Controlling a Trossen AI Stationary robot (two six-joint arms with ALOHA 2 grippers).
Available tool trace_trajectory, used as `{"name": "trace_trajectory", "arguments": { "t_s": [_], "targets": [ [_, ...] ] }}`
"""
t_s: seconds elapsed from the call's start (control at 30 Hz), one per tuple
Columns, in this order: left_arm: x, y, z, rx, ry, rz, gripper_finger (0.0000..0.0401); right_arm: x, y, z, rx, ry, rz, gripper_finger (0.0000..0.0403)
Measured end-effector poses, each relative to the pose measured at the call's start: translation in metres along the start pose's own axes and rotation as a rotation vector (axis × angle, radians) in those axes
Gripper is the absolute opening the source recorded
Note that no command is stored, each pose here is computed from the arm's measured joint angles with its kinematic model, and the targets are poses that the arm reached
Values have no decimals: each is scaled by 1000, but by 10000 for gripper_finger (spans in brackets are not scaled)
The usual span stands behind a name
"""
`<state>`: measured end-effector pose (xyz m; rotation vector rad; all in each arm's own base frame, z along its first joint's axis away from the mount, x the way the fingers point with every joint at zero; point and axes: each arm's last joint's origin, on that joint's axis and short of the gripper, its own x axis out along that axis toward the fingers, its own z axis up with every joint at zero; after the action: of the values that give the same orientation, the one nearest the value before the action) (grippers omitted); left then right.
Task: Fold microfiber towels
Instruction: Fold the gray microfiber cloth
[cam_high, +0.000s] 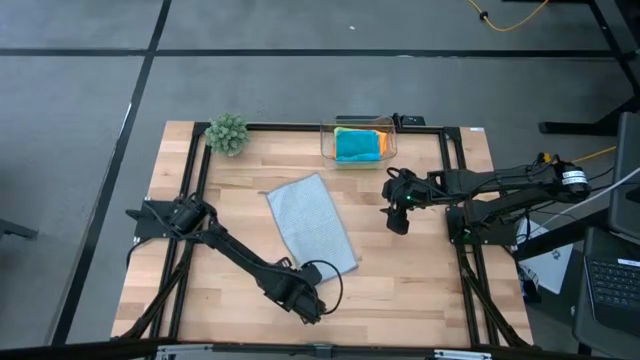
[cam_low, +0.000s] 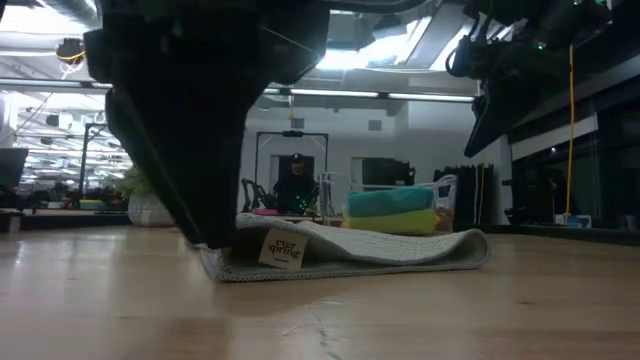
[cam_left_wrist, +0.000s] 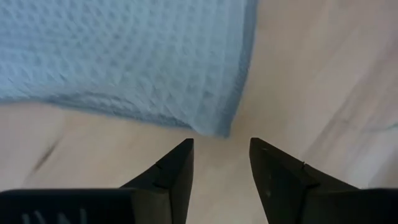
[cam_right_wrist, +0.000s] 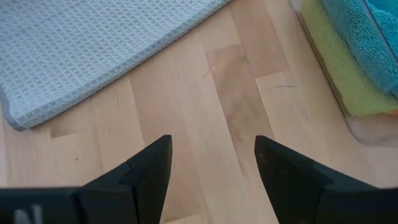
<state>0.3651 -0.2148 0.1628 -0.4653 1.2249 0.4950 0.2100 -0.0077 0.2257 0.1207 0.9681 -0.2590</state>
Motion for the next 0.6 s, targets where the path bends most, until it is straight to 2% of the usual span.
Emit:
{"name": "trace_trajectory", "arguments": {
  "t_s": [0.13,0.6],
  "targets": [
    [0,1,2,-7,-47,19,149,0,0,0,1,-2,0,233],
    [11,6,6,-12,-36,73,145,0,0,0,0,-3,1,233]
  ]
}}
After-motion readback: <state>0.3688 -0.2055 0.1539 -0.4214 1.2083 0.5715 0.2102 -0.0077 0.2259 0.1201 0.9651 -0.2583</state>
